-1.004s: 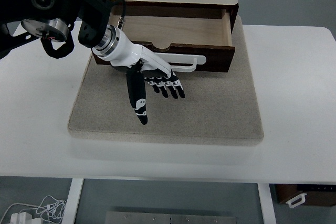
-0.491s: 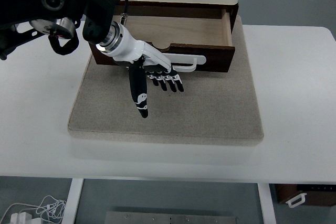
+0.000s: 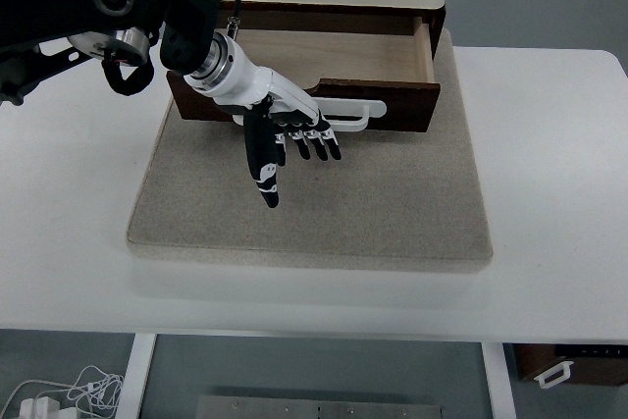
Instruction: Close the drawer under the combination cabinet
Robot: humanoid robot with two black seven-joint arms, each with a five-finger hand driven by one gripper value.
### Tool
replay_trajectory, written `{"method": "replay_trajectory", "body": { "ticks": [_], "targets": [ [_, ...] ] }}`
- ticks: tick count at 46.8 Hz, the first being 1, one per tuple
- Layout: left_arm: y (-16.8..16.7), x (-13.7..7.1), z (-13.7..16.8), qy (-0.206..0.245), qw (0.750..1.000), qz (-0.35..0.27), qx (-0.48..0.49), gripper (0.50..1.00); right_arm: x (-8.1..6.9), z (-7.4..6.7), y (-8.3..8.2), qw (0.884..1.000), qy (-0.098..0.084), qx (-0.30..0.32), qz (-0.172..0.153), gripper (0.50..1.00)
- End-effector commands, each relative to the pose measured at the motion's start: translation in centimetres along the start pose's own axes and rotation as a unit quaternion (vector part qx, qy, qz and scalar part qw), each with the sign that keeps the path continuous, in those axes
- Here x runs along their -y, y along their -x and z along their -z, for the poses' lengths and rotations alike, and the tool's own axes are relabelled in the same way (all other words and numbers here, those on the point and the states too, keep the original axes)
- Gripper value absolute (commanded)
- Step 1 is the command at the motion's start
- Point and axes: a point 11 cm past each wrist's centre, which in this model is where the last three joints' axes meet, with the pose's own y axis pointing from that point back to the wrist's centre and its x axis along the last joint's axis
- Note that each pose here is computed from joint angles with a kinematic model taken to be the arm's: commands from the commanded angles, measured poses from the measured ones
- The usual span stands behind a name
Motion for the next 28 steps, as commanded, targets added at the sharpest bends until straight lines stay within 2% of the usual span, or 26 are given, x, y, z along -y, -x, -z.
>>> {"method": "replay_trajectory", "body": {
  "ticks": [1,28],
  "targets": [
    [-0.3,0.1,0.0,-0.005,1.000,-0.005,0.005,1.000,0.0,0.0,0.0,1.000,0.000,0.000,-0.001,0.952],
    [-1.7,-0.1,1.2,-0.023,0.999,-0.028,-0.004,1.000,0.0,0.0,0.0,1.000,0.000,0.000,0.000,0.952]
  ]
}}
